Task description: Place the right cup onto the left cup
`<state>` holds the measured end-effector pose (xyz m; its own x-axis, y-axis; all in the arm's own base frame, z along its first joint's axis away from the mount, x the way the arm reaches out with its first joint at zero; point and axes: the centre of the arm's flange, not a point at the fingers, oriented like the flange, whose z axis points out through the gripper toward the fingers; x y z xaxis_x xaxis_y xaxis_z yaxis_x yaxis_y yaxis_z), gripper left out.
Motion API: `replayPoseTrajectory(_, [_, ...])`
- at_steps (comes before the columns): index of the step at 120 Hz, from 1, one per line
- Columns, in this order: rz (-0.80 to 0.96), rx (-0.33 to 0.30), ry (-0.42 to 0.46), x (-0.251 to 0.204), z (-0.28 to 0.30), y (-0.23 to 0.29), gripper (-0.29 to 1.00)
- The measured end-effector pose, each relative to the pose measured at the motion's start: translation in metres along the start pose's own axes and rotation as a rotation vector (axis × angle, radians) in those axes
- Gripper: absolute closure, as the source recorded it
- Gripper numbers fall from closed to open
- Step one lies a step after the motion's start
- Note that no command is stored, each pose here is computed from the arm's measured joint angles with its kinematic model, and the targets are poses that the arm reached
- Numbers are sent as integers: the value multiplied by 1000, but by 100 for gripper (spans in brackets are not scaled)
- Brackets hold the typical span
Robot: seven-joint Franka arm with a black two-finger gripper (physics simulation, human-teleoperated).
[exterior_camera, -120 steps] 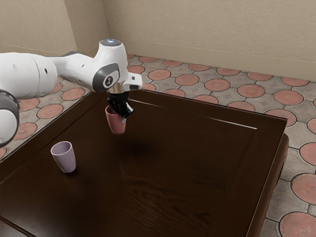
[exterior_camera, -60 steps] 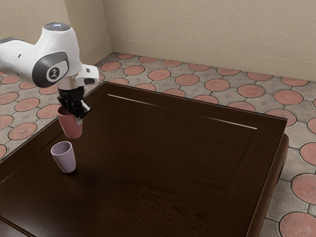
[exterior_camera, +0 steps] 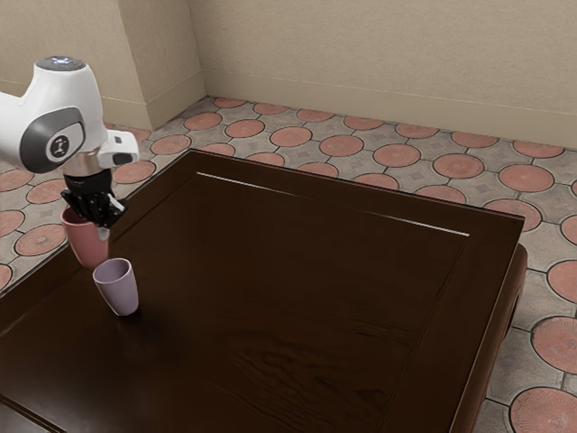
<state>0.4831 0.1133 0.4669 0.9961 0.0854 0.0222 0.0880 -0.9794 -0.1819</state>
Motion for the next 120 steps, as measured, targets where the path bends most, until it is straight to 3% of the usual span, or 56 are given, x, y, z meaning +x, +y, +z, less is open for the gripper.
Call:
replayPoseTrajectory(38, [21,39,1,17,15,-1,78])
replayPoseTrajectory(120, [30,22,-9,31,65,16,78])
